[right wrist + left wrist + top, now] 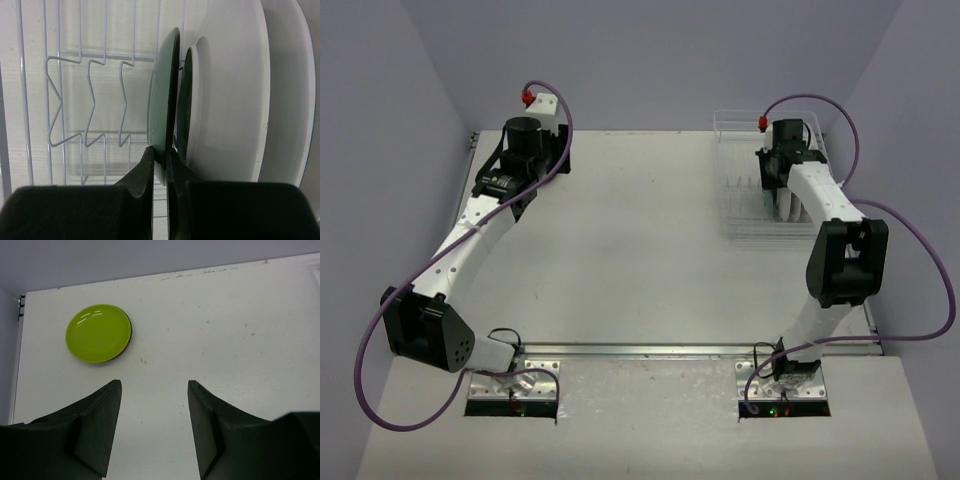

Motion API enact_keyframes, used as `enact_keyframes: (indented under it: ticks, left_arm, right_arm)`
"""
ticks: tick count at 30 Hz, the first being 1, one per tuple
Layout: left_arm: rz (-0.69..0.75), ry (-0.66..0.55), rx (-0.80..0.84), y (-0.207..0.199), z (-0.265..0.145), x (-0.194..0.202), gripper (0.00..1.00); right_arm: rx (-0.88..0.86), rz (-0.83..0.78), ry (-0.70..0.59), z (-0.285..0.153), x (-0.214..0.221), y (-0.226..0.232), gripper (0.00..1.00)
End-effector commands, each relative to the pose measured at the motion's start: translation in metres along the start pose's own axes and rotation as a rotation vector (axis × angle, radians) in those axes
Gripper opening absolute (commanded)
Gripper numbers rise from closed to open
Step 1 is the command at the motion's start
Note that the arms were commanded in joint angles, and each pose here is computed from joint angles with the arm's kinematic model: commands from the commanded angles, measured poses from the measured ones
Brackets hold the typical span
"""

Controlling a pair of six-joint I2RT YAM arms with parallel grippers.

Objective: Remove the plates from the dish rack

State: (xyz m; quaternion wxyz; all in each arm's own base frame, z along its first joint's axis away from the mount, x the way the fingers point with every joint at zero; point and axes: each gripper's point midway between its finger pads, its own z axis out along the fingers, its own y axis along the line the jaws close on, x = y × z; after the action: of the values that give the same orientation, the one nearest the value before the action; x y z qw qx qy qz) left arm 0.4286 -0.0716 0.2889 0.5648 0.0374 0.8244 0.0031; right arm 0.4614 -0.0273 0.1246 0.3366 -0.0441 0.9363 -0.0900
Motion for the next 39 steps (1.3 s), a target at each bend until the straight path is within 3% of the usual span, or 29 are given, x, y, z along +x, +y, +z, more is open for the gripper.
enact_keyframes:
  ticks: [1, 18, 21, 27, 31, 39]
  left_arm:
    - [-0.025, -0.081, 0.01, -0.004, -0.012, -0.023, 0.54]
    - [-0.038, -0.082, 0.024, -0.007, -0.014, -0.023, 0.55]
    - [-0.036, -0.08, 0.036, -0.009, -0.014, -0.023, 0.64]
    - [-0.043, -0.075, 0.054, -0.012, -0.017, -0.026, 0.96]
    - [-0.046, -0.041, 0.082, -0.017, -0.017, -0.023, 1.0]
    - [-0.119, 0.026, 0.174, -0.029, -0.019, -0.018, 1.0]
  right_arm:
    - [0.005, 0.045, -0.108, -0.016, -0.039, -0.017, 0.01]
    - [-0.151, 0.102, -0.19, -0.066, -0.085, -0.006, 0.0]
    - [-0.201, 0.105, -0.206, -0.077, -0.089, 0.001, 0.0]
    - [-0.391, 0.08, -0.261, -0.111, -0.103, 0.029, 0.0]
    - [-0.529, -0.029, -0.347, -0.142, -0.109, 0.056, 0.0]
    - [-0.571, -0.356, -0.517, -0.185, -0.109, 0.097, 0.0]
